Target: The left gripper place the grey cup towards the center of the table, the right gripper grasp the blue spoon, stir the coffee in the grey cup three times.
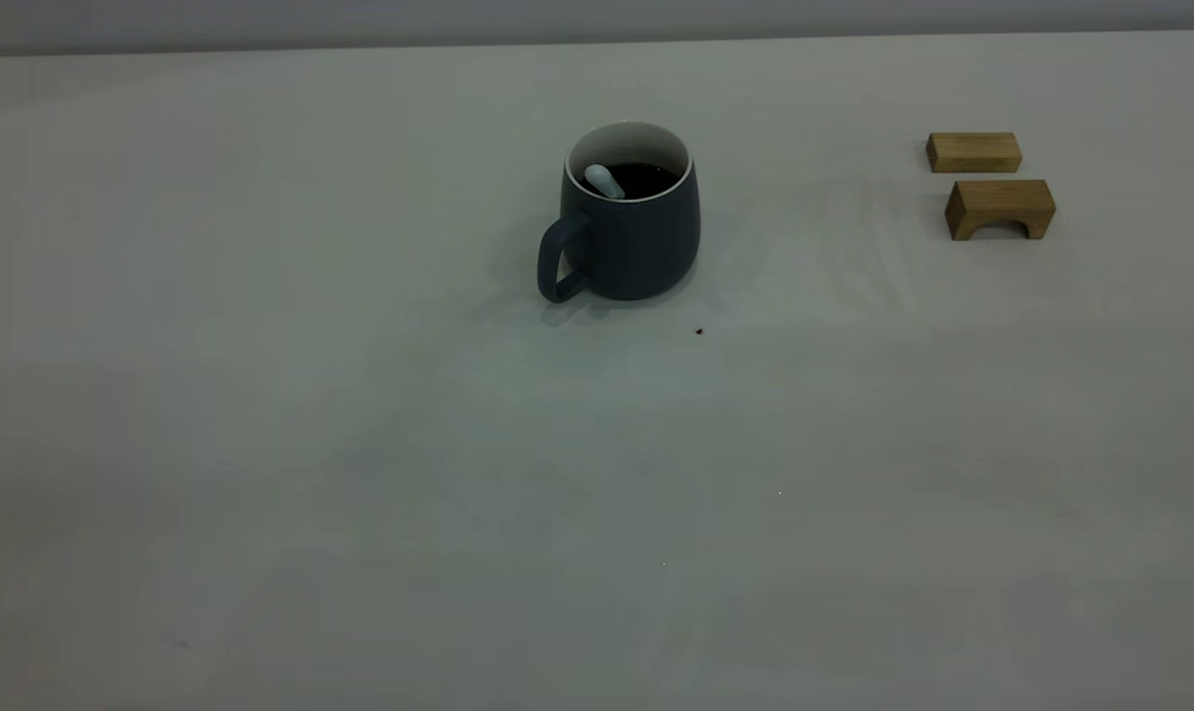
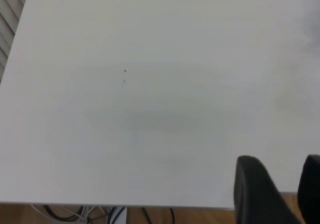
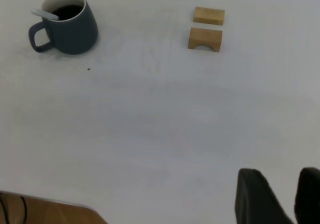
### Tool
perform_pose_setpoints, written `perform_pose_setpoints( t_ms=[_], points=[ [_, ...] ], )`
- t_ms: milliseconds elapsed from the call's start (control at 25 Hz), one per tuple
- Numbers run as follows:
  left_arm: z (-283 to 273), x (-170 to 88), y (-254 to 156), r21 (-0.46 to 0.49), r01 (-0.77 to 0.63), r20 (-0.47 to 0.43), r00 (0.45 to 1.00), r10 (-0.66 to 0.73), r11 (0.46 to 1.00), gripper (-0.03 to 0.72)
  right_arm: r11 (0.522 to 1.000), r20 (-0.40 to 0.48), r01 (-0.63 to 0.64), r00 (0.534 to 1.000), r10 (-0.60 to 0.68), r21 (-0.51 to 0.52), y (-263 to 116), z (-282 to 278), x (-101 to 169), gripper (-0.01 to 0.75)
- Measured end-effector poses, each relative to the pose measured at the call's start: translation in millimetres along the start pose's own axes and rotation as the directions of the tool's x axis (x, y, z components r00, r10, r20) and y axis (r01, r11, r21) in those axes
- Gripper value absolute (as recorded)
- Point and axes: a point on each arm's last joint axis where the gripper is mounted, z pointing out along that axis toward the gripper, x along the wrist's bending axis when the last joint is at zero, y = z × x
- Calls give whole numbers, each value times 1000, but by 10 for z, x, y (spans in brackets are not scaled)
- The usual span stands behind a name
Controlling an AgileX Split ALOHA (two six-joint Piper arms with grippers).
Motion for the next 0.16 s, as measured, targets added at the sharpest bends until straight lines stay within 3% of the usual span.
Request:
perform_pose_setpoints(
  t_ms=[160],
  points=[
    [0,0,0,0,0,0,1000,0,1000,287,1000,0,0,1000,0,0,0,0,0,237]
  ],
)
